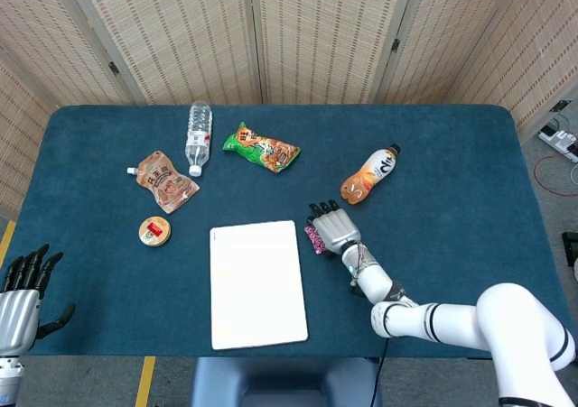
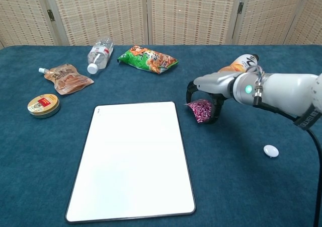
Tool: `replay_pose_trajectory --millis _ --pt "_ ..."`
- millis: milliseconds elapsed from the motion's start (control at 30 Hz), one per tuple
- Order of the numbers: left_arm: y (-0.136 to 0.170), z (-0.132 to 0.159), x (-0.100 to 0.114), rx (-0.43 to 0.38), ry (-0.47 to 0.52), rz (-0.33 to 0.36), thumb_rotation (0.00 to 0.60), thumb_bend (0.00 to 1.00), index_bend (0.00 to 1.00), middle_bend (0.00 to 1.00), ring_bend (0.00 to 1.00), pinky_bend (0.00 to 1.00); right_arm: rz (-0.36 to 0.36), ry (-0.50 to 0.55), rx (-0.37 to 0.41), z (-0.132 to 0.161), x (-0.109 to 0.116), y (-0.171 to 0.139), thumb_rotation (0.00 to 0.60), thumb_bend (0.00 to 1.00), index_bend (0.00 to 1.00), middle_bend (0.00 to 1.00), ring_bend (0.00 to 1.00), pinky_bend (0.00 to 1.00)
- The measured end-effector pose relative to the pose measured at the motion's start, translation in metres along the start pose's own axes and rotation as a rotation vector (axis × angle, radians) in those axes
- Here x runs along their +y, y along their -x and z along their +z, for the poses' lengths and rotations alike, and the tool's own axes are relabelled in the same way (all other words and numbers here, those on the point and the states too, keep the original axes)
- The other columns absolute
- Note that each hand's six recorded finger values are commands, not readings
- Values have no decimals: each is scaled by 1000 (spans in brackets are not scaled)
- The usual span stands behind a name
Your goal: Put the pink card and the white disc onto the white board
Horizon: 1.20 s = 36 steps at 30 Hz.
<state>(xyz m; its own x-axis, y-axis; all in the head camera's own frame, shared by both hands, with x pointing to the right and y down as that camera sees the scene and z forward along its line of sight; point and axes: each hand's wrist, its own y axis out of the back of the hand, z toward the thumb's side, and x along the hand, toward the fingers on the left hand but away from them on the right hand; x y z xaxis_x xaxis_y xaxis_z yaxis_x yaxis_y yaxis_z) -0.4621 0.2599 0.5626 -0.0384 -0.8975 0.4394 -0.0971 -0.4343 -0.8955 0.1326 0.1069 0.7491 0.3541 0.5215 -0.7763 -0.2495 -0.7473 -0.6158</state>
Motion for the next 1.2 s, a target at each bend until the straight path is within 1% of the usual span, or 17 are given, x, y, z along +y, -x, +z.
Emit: replay_pose_trajectory --millis 133,267,333,500,633,667,733,933,1100,1200 --pt "1 0 3 3 3 10 600 315 125 27 61 0 -25 -2 77 22 8 -11 600 285 244 76 0 0" --pt "2 0 4 3 2 10 600 315 125 28 61 0 -55 -35 181 53 13 -23 600 285 244 76 0 0" --pt "3 0 4 4 2 11 600 315 125 28 61 0 -63 -48 221 67 12 -27 600 285 242 75 1 0" --pt "5 -3 5 11 1 11 600 316 124 27 61 0 -48 -68 282 94 5 -28 600 285 189 68 0 0" --pt "5 -4 4 13 2 10 600 316 125 27 61 0 -40 -90 298 103 2 -26 600 286 59 64 0 0" --pt "5 -4 4 11 4 10 600 316 125 27 61 0 -41 -91 299 104 2 -26 600 286 23 64 0 0" --pt "5 -4 3 9 4 11 600 316 125 28 61 0 -46 -92 302 103 3 -26 600 285 0 64 0 0" --pt "4 -4 3 5 5 11 600 316 125 28 61 0 -68 -76 286 87 11 -36 600 286 0 68 0 0" --pt "1 -2 2 -1 7 8 600 316 126 27 61 0 -96 -79 246 53 15 -57 600 285 8 100 0 0" --pt "0 0 2 -7 6 7 600 316 126 28 61 0 -105 -93 213 26 11 -74 600 285 63 111 4 0"
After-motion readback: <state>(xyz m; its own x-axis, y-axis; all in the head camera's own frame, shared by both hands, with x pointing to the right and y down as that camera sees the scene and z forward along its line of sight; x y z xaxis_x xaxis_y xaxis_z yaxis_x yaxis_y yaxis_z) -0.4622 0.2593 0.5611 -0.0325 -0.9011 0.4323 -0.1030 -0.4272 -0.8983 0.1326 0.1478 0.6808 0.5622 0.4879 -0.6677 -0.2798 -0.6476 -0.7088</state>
